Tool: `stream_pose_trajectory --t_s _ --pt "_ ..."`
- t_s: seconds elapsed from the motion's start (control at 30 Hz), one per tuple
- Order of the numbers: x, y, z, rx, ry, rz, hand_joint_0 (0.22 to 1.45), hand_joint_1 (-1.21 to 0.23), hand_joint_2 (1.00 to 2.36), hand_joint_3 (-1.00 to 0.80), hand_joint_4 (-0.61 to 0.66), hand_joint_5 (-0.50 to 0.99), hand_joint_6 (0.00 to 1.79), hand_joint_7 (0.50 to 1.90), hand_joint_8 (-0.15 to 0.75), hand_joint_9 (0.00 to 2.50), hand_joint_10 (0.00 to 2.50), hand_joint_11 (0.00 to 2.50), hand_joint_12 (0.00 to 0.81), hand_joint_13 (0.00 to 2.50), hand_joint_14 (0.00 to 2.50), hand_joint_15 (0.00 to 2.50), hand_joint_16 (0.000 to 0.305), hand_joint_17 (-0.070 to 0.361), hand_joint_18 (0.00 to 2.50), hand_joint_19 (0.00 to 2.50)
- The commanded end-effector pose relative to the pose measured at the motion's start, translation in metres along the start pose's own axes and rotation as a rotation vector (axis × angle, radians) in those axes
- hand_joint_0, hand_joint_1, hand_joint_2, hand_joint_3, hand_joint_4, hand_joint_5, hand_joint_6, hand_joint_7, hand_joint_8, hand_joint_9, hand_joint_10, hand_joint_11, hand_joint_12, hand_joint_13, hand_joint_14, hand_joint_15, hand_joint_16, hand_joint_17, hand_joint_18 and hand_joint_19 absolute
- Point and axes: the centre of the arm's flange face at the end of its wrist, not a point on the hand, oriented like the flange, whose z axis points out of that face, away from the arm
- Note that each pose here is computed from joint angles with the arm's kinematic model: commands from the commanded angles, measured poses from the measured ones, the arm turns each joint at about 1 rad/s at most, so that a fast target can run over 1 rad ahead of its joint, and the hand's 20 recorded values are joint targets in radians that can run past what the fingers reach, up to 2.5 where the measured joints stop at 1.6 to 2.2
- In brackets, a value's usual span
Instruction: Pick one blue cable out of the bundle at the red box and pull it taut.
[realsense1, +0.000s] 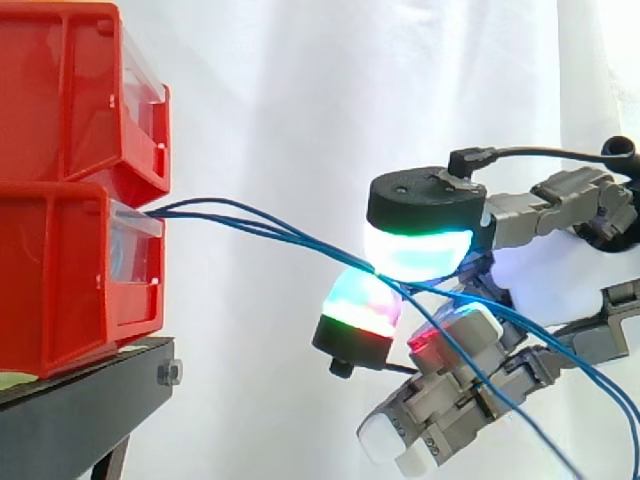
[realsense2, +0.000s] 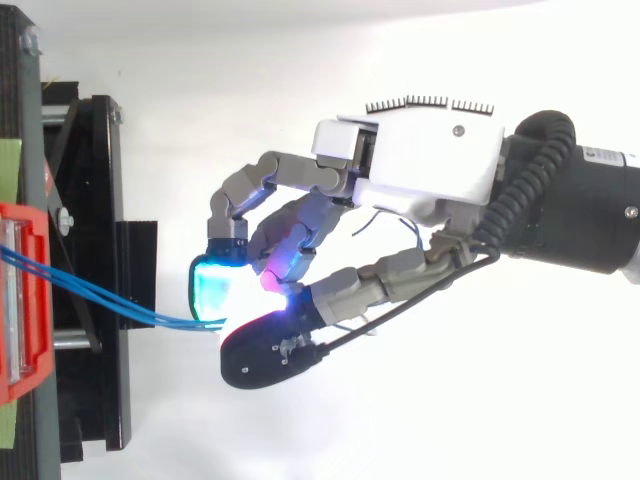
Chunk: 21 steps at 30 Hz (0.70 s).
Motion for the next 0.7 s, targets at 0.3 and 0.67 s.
stream_pose_trajectory --t_s 0.3,0.67 --pt "0.0012 0.0003 0.0006 -0.005 -0.001 0.000 0.58 -0.69 1.01 -0.20 0.12 -0.14 0.89 1.09 0.331 1.26 0.01 1.45 0.377 0.69 0.01 0.38 0.060 0.134 0.51 0.32" --pt "0.0020 0.0032 0.0051 -0.047 -0.020 0.013 0.58 -0.57 1.01 -0.22 0.12 -0.12 0.87 1.11 0.336 1.28 0.01 1.42 0.388 0.70 0.02 0.38 0.062 0.138 0.51 0.34"
